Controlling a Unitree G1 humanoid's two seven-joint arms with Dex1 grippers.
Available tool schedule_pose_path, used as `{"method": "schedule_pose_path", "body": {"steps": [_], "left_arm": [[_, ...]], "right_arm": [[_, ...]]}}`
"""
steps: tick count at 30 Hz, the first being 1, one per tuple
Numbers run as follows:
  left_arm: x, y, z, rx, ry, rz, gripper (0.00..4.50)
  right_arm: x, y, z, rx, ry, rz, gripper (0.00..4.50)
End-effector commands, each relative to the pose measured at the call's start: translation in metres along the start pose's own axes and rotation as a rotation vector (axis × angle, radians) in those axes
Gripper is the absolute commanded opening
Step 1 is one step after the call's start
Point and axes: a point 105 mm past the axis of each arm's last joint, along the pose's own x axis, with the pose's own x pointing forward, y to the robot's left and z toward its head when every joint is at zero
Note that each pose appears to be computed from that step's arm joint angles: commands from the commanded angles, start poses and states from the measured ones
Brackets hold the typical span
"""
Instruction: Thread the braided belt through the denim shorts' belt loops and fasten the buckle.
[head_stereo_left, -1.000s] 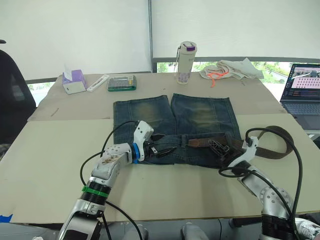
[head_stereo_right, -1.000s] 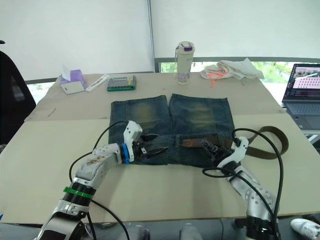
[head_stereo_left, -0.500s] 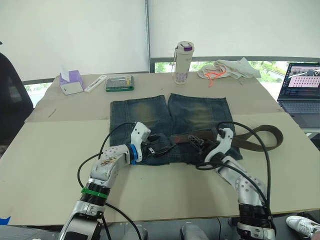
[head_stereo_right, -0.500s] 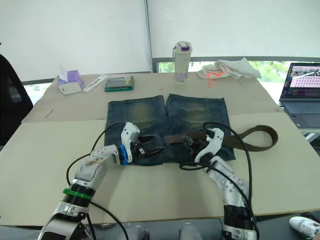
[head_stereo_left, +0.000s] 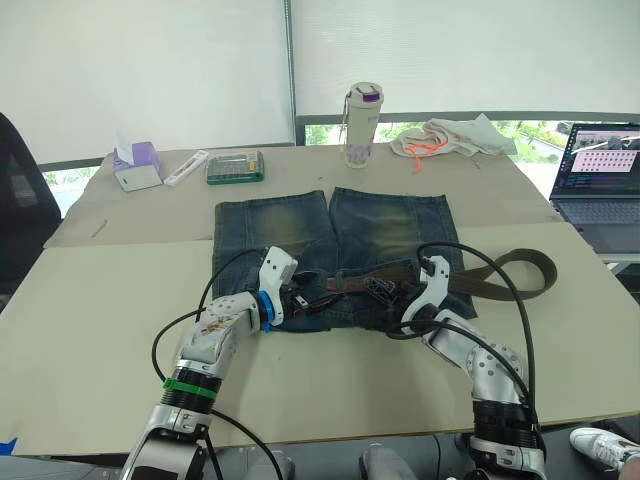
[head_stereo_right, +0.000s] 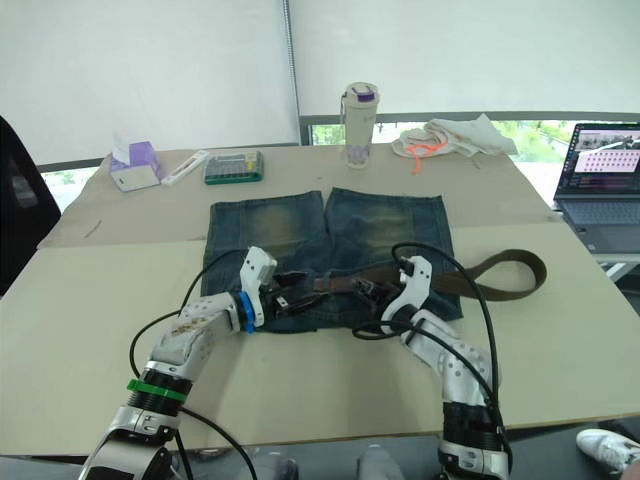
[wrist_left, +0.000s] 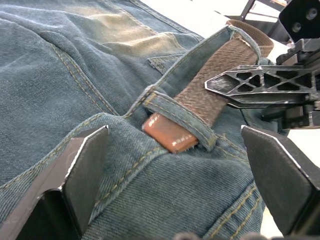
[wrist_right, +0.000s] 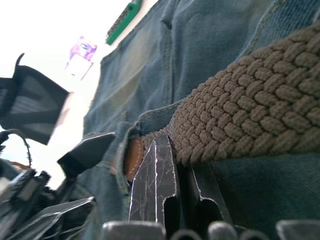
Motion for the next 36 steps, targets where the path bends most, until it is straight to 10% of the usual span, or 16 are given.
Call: {"method": "schedule_pose_path", "body": {"steps": [1,20,36], "left_arm": [[0.0,0.002,0.005,0.005,-0.031,0.011,4.47],[-0.015,0.017,0.049,-0.22,-0.3,0.072,4.47],[-0.006,-0.001,0.037,-0.588,-0.235,-0.03,4.22]], "right_arm": [[0.013,0.02,-0.005,0.01,0.024,0.06,0.0],[0.019,0.03,0.014,0.378,-0.17,0.216,0.0],[0.016,0.037,0.007,0.248,-0.162,0.263,0.0]]}}
